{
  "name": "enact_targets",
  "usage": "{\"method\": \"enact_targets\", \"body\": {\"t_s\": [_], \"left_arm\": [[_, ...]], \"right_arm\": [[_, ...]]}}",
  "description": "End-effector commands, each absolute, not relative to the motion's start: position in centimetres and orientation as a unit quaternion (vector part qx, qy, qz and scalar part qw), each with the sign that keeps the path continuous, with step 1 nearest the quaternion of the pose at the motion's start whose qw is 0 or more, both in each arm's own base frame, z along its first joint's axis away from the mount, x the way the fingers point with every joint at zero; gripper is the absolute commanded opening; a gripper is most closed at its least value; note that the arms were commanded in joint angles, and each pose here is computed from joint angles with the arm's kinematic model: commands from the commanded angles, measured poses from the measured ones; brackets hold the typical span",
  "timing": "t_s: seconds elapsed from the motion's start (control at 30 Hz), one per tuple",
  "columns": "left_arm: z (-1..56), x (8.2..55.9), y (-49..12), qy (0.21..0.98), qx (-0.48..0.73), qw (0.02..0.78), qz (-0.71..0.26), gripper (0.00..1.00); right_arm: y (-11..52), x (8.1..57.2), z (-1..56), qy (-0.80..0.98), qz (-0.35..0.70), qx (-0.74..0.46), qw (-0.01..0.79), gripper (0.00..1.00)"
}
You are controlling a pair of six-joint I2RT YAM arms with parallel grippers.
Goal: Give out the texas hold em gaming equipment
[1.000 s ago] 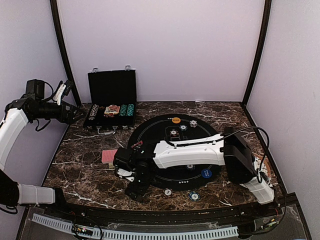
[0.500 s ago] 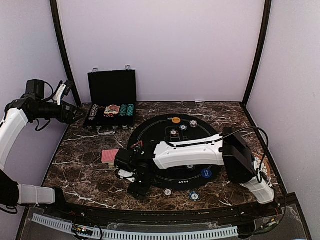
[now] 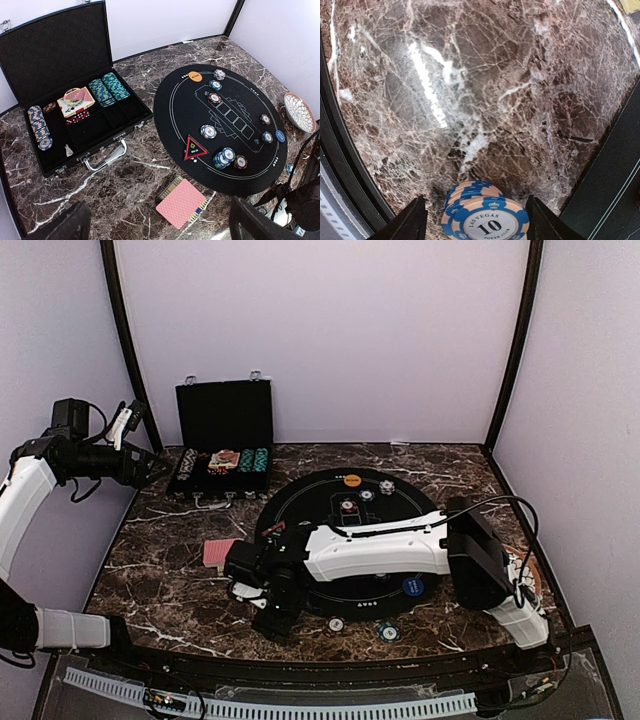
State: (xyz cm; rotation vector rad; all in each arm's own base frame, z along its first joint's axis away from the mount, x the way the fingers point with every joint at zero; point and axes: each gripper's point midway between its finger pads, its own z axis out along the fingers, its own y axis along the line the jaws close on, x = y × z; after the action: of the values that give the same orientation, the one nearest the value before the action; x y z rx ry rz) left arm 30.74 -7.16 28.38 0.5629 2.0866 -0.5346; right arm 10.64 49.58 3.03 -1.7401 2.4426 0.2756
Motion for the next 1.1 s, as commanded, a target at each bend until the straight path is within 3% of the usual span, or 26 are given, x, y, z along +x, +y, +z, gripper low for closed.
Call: {"method": "enact_targets", "body": {"t_s": [0.0, 0.37, 0.8, 1.07], "left_arm": [[29.6, 30.3, -7.3, 0.833, 0.232, 0.452, -0.218, 0.99], [29.5, 30.3, -7.3, 0.833, 0.232, 0.451, -0.219, 0.99], [29.5, 30.3, -7.3, 0.834, 0.232, 0.452, -0.217, 0.99], [29.2, 30.3, -7.3, 0.835, 0.233, 0.449, -0.217, 0.99]], "right_arm": [[50.0, 10.1, 3.8, 0.808, 0.098, -0.578, 0.066, 0.68], [49.5, 10.1, 3.1, 0.809, 0.089, -0.579, 0.06, 0.59], [49.9, 10.6, 4.6, 0.808, 0.092, -0.576, 0.08, 0.27], [50.5, 10.9, 7.9, 0.807, 0.11, -0.571, 0.103, 0.26]]}}
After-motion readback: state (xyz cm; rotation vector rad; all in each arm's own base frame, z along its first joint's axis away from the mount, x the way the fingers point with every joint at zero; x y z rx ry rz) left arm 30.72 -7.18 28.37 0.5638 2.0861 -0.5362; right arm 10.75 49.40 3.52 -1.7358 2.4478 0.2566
